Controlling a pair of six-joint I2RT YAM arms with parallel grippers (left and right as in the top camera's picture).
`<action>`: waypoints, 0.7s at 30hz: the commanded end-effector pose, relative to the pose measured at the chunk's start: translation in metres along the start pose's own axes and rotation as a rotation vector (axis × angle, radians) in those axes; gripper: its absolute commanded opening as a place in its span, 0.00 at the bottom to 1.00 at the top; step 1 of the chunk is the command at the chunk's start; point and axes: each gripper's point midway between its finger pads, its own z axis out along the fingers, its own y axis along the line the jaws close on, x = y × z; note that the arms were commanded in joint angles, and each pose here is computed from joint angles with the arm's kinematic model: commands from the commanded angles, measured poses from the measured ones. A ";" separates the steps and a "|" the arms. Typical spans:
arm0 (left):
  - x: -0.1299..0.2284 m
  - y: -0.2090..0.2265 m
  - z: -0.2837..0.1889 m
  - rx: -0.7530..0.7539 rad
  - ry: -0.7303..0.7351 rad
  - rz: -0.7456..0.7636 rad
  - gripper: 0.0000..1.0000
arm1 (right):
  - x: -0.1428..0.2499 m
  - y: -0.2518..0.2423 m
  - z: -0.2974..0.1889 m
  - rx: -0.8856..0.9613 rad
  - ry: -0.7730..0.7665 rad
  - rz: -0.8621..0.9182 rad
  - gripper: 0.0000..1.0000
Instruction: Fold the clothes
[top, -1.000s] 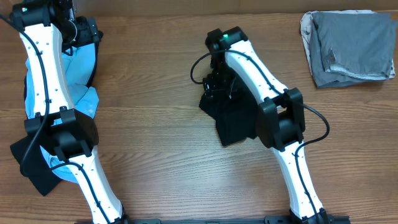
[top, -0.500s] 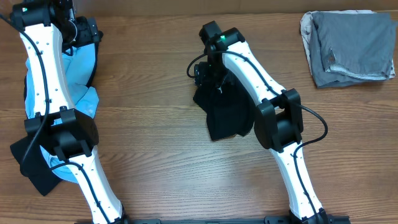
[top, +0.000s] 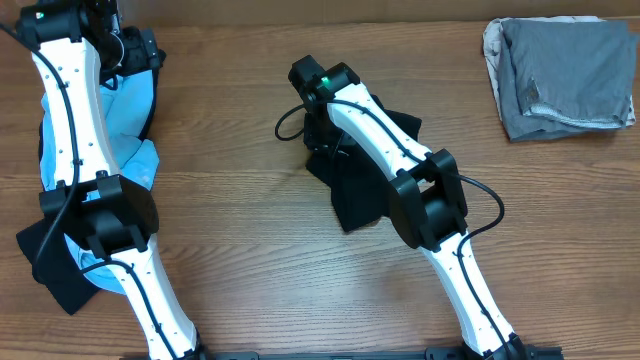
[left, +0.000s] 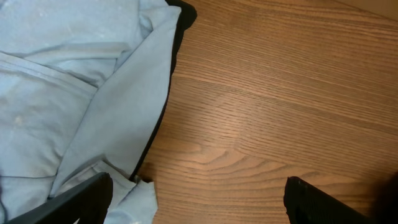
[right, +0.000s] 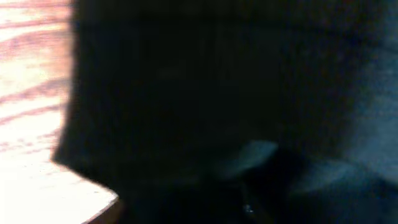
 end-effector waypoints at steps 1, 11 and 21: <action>0.001 0.004 0.003 -0.009 0.007 -0.003 0.90 | 0.004 -0.007 0.012 0.039 0.028 0.033 0.32; 0.001 0.004 0.003 -0.008 0.010 -0.003 0.90 | 0.005 -0.037 -0.005 0.052 0.095 0.006 0.04; 0.001 0.004 0.003 -0.008 0.008 -0.004 0.90 | -0.034 -0.105 -0.147 -0.038 -0.086 0.023 0.04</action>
